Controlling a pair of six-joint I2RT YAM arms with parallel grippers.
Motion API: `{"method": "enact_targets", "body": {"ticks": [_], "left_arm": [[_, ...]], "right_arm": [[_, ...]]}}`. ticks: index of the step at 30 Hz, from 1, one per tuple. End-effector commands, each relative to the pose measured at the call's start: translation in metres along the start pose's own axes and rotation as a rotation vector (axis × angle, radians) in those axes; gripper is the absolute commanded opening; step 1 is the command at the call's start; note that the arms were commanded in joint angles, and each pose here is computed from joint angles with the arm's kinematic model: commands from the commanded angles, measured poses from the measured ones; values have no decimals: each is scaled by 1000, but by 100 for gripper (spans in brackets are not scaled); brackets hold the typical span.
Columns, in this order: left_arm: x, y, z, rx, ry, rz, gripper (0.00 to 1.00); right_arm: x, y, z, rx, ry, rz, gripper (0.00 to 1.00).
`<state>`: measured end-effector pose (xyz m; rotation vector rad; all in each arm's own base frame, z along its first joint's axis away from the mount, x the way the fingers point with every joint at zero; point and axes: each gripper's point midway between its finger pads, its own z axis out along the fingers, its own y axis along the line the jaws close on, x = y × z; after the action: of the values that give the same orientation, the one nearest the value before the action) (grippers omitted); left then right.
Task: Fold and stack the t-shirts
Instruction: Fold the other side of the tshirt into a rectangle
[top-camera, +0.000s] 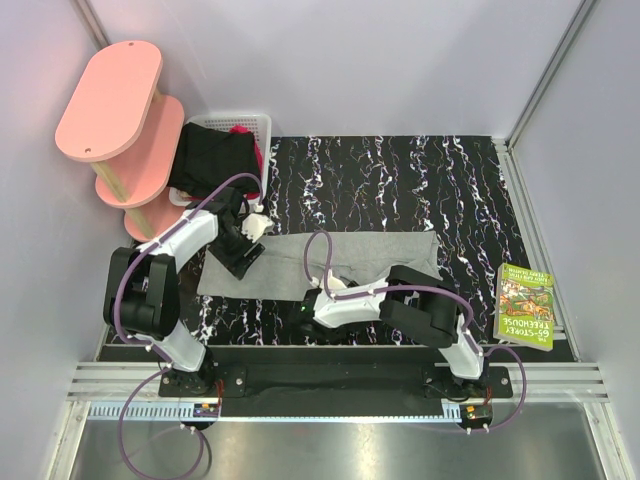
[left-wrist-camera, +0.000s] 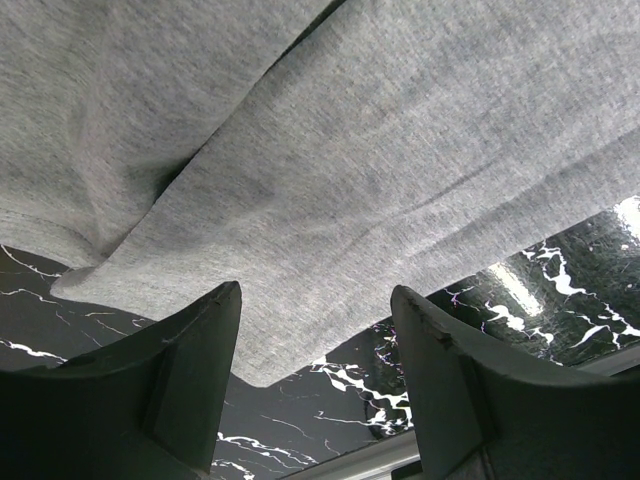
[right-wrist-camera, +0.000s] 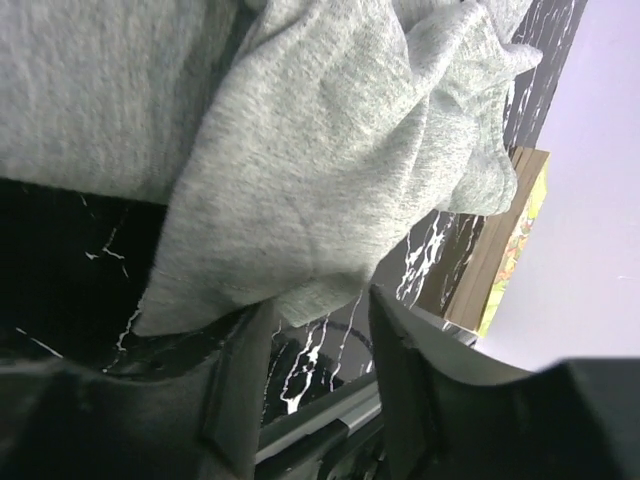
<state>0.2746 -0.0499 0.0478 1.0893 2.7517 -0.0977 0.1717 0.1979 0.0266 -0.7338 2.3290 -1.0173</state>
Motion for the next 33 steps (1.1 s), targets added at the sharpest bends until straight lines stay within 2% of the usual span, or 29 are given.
{"method": "enact_targets", "body": {"ticks": [1, 2, 5, 17, 23, 27, 33], "left_arm": [[-8, 7, -15, -38, -41, 2, 67], [-7, 7, -15, -36, -39, 3, 67], [-8, 8, -15, -37, -40, 3, 67], [-6, 6, -11, -28, -29, 3, 67], [-7, 6, -12, -27, -33, 1, 67], [-6, 6, -12, -28, -31, 4, 67], [-4, 7, -13, -37, -29, 8, 67]], "right_arm": [[-23, -6, -2, 13, -65, 126, 44], [-25, -9, -2, 12, -66, 136, 35], [-28, -15, -4, 5, -70, 151, 20], [-47, -51, -24, -14, -98, 214, 0], [-76, -89, -33, -22, -136, 292, 0], [-87, -111, -10, 24, -112, 308, 0], [-118, -121, 18, 5, -112, 352, 0]]}}
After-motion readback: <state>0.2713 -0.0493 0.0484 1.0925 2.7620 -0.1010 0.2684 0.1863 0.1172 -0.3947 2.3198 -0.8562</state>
